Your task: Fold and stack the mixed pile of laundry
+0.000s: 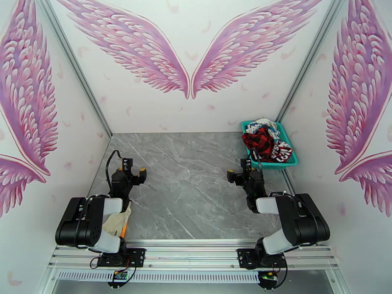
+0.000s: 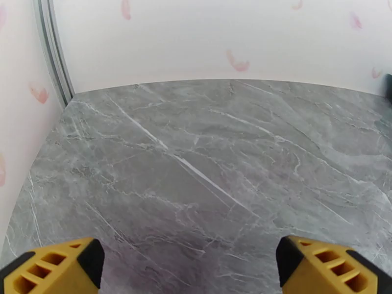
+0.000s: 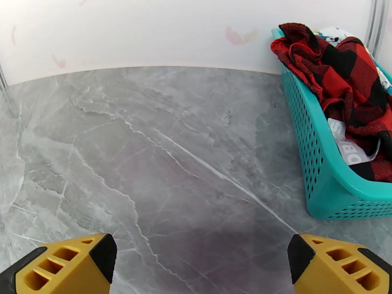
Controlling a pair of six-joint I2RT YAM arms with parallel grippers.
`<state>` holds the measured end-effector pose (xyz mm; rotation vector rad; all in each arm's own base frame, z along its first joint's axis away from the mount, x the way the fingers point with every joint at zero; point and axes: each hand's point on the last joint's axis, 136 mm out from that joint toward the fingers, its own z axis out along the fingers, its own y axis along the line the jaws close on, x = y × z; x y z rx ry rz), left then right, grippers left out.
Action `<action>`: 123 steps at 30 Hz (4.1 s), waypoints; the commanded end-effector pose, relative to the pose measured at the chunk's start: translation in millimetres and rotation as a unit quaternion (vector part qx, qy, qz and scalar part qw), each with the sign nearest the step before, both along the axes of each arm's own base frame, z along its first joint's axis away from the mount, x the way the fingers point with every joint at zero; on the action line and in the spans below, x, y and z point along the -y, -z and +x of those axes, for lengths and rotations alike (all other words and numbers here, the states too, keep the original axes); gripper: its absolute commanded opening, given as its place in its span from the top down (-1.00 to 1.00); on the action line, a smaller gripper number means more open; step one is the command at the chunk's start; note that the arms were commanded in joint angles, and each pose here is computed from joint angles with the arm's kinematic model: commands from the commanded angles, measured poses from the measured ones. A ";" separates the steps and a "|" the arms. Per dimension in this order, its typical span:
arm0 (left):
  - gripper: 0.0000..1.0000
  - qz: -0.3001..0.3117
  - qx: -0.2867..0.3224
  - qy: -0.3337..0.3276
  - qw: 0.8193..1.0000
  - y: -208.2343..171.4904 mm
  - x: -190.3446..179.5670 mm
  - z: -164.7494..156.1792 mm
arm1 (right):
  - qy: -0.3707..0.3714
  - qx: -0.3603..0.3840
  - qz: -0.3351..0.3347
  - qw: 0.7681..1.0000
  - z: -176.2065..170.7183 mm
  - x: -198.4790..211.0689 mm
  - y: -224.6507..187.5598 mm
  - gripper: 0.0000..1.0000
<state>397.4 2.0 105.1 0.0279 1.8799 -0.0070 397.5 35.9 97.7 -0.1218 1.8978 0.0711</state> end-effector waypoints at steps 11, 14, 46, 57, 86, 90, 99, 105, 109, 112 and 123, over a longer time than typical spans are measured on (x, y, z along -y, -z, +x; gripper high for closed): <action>-0.97 0.000 0.013 0.004 1.000 -7.7 -0.6 3.2 | 0.000 0.010 0.002 1.000 6.1 1.2 -9.4 -0.98; -0.98 0.000 0.013 0.004 1.000 -7.5 -0.8 2.9 | 0.001 0.011 0.003 1.000 6.4 1.4 -9.9 -0.98; -0.51 -0.024 -0.010 0.050 0.998 -107.9 65.8 -12.3 | 0.113 -0.093 0.139 0.979 -46.6 10.5 -114.4 -0.98; -0.49 -0.105 -0.025 0.386 0.916 -178.5 222.9 -70.2 | 0.232 -0.214 0.121 0.941 9.0 86.4 -172.5 -0.95; -0.48 -0.121 -0.073 0.478 0.867 -144.6 292.9 -69.9 | 0.241 -0.210 0.171 0.932 191.9 156.0 -75.7 0.28; -0.46 -0.123 -0.074 0.475 0.868 -144.3 292.8 -69.0 | 0.237 -0.190 0.142 0.942 190.8 149.3 -87.3 0.71; -0.46 -0.119 -0.072 0.463 0.876 -142.5 287.6 -70.0 | 0.199 -0.109 0.113 0.967 183.8 117.7 -138.5 1.00; -0.46 -0.132 -0.071 0.441 0.885 -132.9 282.9 -67.2 | 0.142 -0.027 0.088 0.986 159.2 49.5 -197.9 1.00; -0.46 -0.138 -0.073 0.432 0.888 -132.6 279.8 -68.1 | 0.100 0.038 0.054 0.993 139.7 -0.7 -258.0 1.00; -0.46 -0.141 -0.065 0.430 0.890 -136.4 277.6 -70.9 | 0.053 0.091 0.048 0.993 119.9 -41.3 -317.8 1.00; -0.46 -0.148 -0.030 0.413 0.898 -161.8 261.8 -85.6 | -0.155 0.212 0.083 0.961 30.9 -177.6 -485.6 1.00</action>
